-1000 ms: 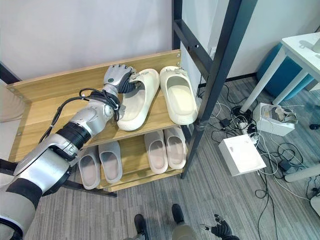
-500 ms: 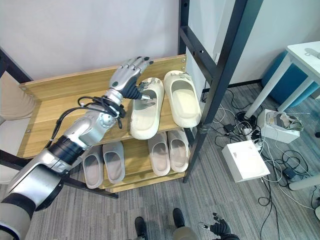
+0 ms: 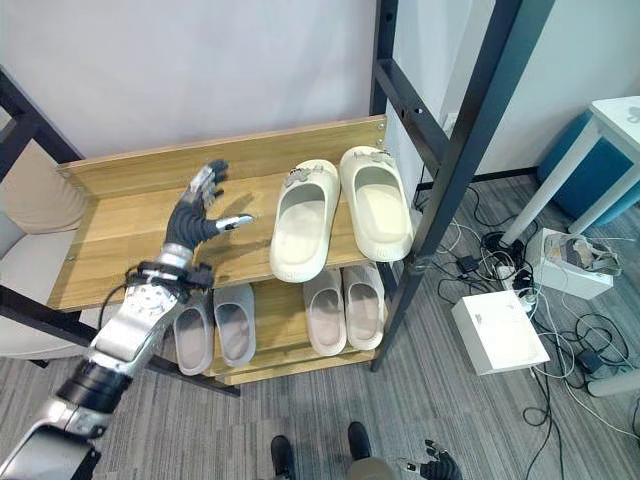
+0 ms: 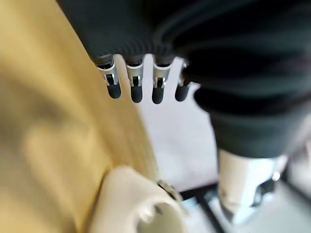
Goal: Arrange the slippers neatly on the shoe rack.
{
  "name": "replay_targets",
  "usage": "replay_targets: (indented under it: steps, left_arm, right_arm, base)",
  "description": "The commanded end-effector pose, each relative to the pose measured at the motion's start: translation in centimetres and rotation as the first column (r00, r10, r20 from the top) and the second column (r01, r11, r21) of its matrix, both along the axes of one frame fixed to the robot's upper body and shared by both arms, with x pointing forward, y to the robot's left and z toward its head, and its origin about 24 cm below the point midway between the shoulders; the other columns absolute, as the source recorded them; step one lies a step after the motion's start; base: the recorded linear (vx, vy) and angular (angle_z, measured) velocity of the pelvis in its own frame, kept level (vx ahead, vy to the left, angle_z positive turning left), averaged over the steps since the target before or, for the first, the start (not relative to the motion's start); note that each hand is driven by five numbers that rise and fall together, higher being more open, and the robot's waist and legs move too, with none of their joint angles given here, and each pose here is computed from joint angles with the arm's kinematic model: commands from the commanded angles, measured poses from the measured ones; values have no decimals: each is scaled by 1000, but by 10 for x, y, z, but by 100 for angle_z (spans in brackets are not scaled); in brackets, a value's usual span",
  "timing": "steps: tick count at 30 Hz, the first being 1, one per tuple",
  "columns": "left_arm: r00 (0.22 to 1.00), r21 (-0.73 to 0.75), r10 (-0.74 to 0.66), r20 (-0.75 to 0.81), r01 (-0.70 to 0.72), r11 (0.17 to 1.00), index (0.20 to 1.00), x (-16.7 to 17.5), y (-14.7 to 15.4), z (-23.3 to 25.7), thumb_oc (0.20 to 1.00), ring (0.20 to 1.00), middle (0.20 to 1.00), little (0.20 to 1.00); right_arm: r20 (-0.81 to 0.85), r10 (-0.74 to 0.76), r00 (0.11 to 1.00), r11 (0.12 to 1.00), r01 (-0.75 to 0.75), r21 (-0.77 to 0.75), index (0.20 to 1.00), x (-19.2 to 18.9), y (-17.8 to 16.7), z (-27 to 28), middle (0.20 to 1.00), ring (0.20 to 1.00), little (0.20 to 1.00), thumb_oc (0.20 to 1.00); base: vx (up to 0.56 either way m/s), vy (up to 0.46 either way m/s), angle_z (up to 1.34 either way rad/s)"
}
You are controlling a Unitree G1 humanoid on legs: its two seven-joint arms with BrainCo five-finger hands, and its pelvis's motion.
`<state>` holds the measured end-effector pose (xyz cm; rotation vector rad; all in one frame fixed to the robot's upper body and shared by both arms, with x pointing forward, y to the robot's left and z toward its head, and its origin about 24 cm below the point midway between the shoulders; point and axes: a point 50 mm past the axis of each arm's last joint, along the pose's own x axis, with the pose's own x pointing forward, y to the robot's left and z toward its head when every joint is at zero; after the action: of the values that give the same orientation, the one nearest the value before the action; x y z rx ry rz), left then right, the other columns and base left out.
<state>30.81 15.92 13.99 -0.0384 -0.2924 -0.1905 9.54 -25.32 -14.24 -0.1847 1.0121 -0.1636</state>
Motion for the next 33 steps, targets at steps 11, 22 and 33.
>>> replay_targets:
  steps: [11, 22, 33]
  left_arm:
    - [950, -290, -302, 77, 311, 905, 1000, -9, -54, 36, 1000, 1000, 1000, 1000]
    - [949, -288, -315, -3, 301, 909, 1000, 11, -89, 25, 1000, 1000, 1000, 1000]
    - [978, -264, -194, -76, 167, 950, 1000, 40, -100, 20, 1000, 1000, 1000, 1000]
  right_arm:
    - [-4, 23, 1000, 999, -24, -26, 1000, -7, 0, 1, 1000, 1000, 1000, 1000]
    - [6, 31, 1000, 999, -30, -32, 1000, -2, -2, 4, 1000, 1000, 1000, 1000]
    - [-3, 23, 1000, 999, -24, -47, 1000, -3, -4, 4, 1000, 1000, 1000, 1000]
  base:
    - [2, 2, -4]
    - [-3, -3, -1]
    - [1, -8, -4]
